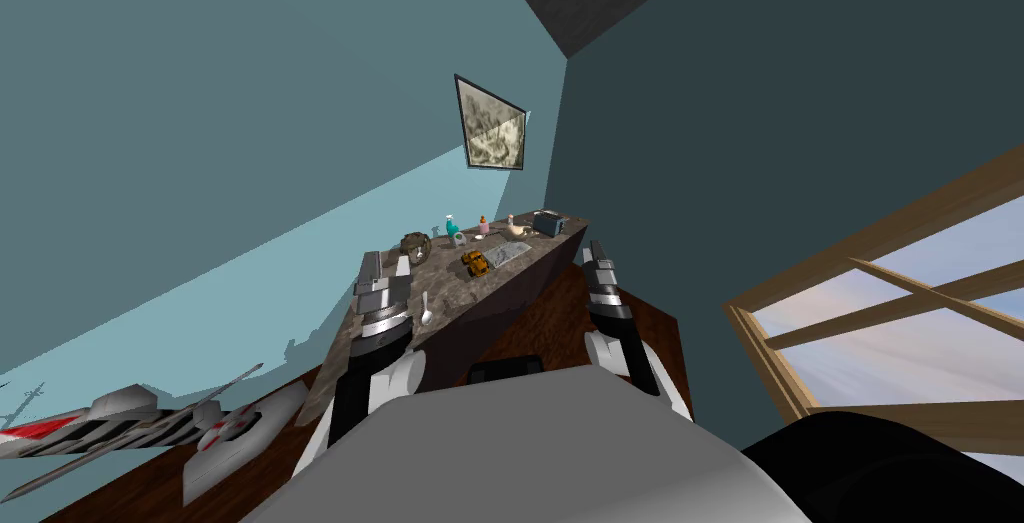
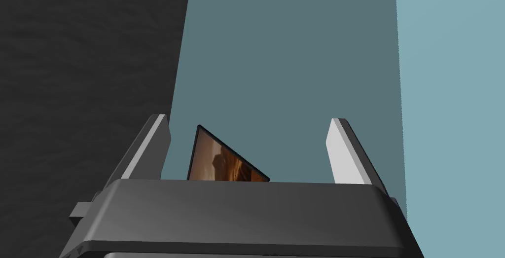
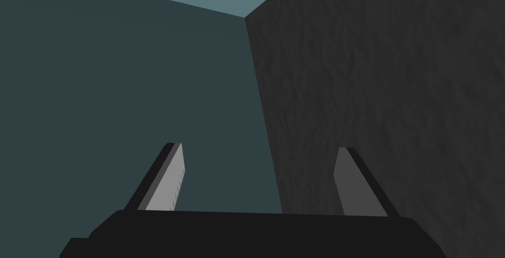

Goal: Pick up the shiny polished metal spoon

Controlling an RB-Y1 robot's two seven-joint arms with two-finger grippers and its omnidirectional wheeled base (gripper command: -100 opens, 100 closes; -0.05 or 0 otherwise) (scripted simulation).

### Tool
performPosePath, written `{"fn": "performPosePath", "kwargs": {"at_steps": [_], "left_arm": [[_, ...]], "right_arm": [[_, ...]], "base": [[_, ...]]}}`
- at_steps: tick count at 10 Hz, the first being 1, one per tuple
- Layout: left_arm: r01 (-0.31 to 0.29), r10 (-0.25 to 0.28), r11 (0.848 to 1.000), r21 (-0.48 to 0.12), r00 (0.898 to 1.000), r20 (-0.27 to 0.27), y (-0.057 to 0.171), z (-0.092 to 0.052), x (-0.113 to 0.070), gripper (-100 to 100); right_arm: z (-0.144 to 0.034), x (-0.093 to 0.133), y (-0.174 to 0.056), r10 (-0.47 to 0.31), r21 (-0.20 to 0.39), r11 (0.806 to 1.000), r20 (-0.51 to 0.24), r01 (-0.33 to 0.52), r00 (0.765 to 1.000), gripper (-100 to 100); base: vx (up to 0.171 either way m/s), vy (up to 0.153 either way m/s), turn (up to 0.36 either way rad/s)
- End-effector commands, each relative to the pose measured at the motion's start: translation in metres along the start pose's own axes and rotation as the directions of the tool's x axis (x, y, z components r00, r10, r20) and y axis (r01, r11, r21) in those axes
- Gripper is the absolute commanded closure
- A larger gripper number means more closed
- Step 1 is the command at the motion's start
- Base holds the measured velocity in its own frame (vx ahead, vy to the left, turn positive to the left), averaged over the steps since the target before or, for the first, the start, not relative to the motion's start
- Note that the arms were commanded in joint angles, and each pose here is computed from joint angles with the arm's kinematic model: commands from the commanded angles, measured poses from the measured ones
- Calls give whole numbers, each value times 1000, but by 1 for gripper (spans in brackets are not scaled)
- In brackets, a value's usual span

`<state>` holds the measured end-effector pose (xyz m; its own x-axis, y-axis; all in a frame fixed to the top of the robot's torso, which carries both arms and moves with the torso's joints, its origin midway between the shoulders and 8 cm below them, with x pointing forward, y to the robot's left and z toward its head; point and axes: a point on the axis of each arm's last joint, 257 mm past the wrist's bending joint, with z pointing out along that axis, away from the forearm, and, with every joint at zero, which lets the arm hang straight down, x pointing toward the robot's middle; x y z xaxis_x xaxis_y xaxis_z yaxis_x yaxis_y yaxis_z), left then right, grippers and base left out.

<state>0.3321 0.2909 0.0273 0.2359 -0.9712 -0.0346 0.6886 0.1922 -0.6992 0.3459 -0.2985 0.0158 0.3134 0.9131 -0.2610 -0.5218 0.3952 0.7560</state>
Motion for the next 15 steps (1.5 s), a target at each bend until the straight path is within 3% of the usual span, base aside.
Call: {"fn": "performPosePath", "kwargs": {"at_steps": [1,4,7,10,11,13,14,15], "left_arm": [[-16,16,1000,-18,999,-37,6,-1,2,-100],[-69,58,993,-92,991,-117,32,-9,2,-100],[-146,108,968,-206,977,-185,71,-22,-12,-100],[-236,160,914,-331,958,-240,112,-40,-39,-100],[-237,160,911,-338,957,-240,114,-41,-40,-100],[-300,196,856,-420,942,-272,140,-56,-65,-100],[-301,196,853,-427,942,-272,142,-57,-66,-100],[-332,214,818,-470,934,-287,155,-65,-80,-100]], "right_arm": [[0,0,0,0,0,1000,0,0,1000,0],[0,0,0,0,0,1000,0,0,1000,0],[0,0,0,0,0,1000,0,0,1000,0],[0,0,0,0,0,1000,0,0,1000,0],[0,0,0,0,0,1000,0,0,1000,0],[0,0,0,0,0,1000,0,0,1000,0],[0,0,0,0,0,1000,0,0,1000,0],[0,0,0,0,0,1000,0,0,1000,0]], "base": [[2,-9,-17],[12,-22,-18],[19,-38,-26],[26,-50,-37],[25,-44,-5],[34,-43,-31],[25,-32,-14],[14,-31,-32]]}}
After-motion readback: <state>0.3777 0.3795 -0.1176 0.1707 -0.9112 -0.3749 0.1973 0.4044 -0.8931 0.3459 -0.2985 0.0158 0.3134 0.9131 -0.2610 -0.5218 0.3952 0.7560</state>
